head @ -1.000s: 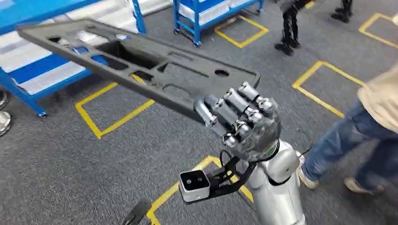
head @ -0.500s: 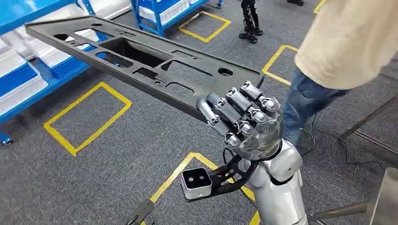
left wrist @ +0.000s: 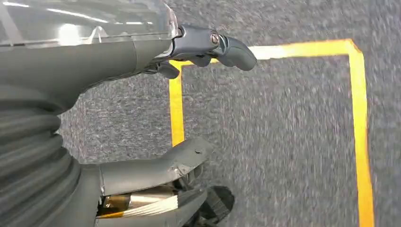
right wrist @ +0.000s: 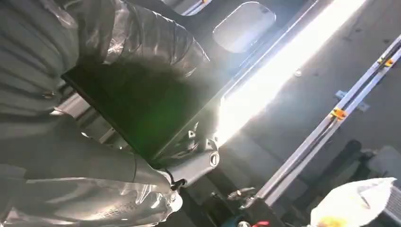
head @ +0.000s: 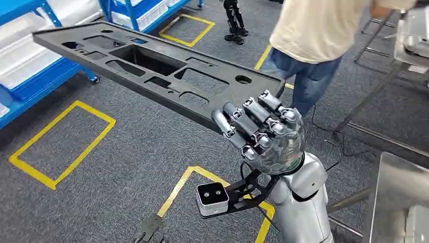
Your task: Take the parts from the cabinet and place them on the table.
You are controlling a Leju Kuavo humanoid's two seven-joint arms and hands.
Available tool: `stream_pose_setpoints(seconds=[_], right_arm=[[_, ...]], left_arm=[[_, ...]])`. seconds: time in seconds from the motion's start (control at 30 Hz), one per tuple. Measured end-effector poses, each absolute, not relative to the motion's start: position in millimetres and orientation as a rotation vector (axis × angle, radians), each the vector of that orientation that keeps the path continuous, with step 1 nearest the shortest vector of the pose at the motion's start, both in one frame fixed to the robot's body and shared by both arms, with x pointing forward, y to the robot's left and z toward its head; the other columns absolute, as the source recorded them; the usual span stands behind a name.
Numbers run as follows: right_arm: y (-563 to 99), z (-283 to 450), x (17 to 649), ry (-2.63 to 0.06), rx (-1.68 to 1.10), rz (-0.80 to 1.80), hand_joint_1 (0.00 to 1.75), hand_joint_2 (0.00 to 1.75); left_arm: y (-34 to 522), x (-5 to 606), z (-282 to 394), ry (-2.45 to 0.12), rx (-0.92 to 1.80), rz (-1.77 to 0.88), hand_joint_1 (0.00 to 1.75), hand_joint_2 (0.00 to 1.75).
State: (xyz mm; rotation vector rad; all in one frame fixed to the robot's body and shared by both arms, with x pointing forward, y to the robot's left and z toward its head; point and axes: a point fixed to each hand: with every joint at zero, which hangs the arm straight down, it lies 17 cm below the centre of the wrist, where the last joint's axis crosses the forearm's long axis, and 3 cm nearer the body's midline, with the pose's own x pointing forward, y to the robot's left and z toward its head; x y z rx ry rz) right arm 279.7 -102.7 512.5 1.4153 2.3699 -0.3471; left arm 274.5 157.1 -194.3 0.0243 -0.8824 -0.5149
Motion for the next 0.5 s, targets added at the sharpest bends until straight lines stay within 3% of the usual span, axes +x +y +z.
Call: stream_pose_setpoints(seconds=[0.5], right_arm=[[-107.1, 512.9, 280.7, 2.365, 1.434, -0.347, 1.75, 1.75]], left_arm=[[154.2, 274.4, -193.0, -0.892, 0.025, -0.511, 0.00, 1.75]])
